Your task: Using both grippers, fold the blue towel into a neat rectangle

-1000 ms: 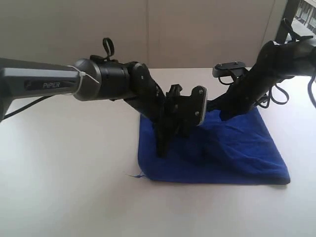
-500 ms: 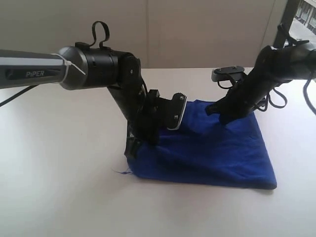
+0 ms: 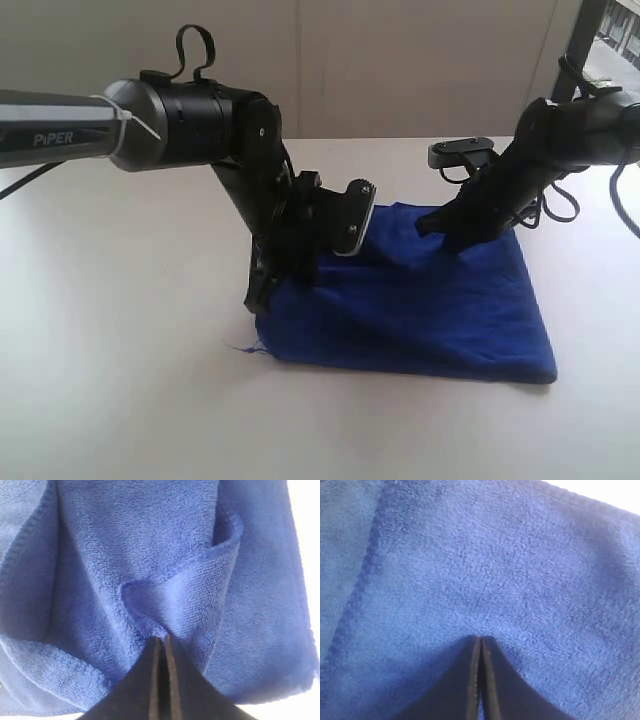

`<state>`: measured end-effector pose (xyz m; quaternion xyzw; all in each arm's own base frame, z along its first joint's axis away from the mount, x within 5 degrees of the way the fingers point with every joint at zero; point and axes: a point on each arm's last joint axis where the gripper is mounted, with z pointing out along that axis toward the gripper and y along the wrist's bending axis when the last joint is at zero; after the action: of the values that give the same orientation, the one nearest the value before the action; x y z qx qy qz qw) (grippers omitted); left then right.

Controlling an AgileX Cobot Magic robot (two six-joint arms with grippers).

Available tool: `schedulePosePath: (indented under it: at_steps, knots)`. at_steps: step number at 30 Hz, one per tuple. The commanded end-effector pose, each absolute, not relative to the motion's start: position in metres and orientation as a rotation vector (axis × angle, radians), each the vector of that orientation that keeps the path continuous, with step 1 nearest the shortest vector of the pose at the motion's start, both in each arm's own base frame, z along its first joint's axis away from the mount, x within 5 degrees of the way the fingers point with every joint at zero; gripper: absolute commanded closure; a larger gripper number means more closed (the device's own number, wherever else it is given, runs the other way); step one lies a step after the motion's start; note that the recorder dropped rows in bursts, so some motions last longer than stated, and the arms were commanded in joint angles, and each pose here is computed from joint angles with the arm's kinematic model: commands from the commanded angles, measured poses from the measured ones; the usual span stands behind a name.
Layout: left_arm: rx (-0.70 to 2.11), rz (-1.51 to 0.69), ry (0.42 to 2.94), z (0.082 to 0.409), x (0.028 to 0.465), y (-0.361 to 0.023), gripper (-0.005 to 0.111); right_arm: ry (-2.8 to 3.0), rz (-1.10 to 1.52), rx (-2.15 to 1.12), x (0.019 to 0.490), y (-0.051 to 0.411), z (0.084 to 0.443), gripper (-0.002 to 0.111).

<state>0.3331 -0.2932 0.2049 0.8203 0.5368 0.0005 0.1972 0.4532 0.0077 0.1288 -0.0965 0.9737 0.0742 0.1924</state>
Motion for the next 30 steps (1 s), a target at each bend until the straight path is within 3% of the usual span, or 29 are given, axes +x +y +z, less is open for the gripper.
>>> schedulePosePath:
  at_steps: [1,17,21,27,30]
  knots:
    - [2.322,0.004,1.514,0.214,0.33,-0.288,0.107,2.724,0.197,-0.274,0.455,0.004,0.127,0.108]
    - [2.357,-0.006,1.585,0.224,0.333,-0.267,0.106,2.721,0.192,-0.275,0.455,0.004,0.127,0.108]
    - [2.336,0.006,1.582,0.223,0.336,-0.267,0.088,2.723,0.193,-0.275,0.455,0.004,0.127,0.108]
    - [2.341,-0.002,1.591,0.213,0.339,-0.269,0.045,2.727,0.196,-0.276,0.454,0.004,0.127,0.108]
    - [2.321,-0.004,1.586,0.213,0.34,-0.27,0.038,2.727,0.196,-0.276,0.454,0.004,0.127,0.108]
